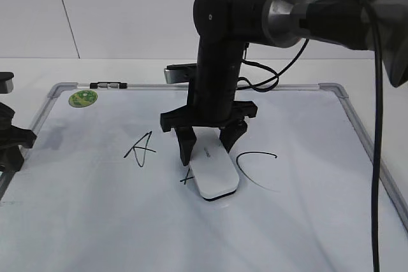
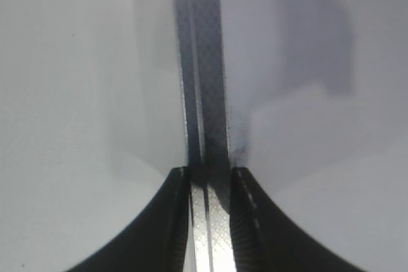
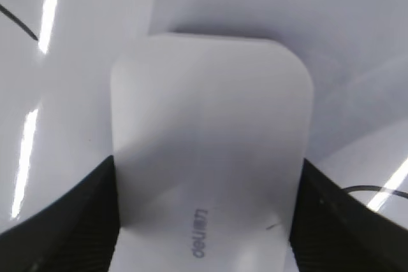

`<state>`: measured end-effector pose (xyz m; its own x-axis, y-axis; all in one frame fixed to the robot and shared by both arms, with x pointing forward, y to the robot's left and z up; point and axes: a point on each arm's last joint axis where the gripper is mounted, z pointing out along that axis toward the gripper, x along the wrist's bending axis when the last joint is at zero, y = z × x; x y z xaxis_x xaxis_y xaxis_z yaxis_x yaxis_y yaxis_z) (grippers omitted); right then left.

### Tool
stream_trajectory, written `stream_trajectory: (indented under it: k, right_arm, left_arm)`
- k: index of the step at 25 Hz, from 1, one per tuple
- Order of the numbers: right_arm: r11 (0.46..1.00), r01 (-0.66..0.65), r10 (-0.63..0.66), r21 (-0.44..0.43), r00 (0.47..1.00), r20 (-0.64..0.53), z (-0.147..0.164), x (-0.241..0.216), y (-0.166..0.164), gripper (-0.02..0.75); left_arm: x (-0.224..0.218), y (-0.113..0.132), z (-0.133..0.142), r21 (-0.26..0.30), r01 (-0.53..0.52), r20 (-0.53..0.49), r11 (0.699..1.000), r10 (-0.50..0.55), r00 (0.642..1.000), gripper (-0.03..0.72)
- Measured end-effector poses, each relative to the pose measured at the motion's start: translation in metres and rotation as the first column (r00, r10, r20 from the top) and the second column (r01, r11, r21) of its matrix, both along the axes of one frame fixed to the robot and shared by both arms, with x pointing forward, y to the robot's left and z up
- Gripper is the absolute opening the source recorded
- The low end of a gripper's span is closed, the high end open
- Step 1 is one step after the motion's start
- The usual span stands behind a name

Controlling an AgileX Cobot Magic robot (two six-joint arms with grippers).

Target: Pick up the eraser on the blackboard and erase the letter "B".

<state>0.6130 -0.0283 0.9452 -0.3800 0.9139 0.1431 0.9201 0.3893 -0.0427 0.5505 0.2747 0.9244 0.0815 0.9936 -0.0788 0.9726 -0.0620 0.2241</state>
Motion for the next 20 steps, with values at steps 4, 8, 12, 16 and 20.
stream_trajectory:
  k: [4, 8, 12, 16, 20]
  right_arm:
    - [0.998, -0.056, 0.057, -0.030, 0.998, 0.033, 0.000, -0.008, 0.013, 0.555]
    - [0.993, -0.116, 0.117, -0.018, 0.991, 0.072, 0.000, -0.022, 0.036, 0.555]
    - [0.992, -0.127, 0.128, -0.021, 0.988, 0.081, 0.000, -0.024, 0.040, 0.555]
    - [0.992, -0.120, 0.123, -0.040, 0.988, 0.093, 0.000, -0.022, 0.037, 0.555]
    - [0.995, -0.093, 0.095, -0.030, 0.992, 0.084, 0.000, -0.016, 0.030, 0.555]
  left_arm:
    - [0.000, 0.000, 0.000, 0.001, 0.001, 0.000, 1.000, -0.001, 1.000, 0.146]
    - [0.000, 0.000, 0.000, 0.001, 0.001, 0.000, 1.000, -0.001, 1.000, 0.146]
    - [0.000, 0.000, 0.000, 0.001, 0.001, 0.000, 1.000, -0.001, 1.000, 0.146]
    - [0.000, 0.000, 0.000, 0.001, 0.001, 0.000, 1.000, -0.001, 1.000, 0.146]
    - [0.000, 0.000, 0.000, 0.001, 0.001, 0.000, 1.000, -0.001, 1.000, 0.146]
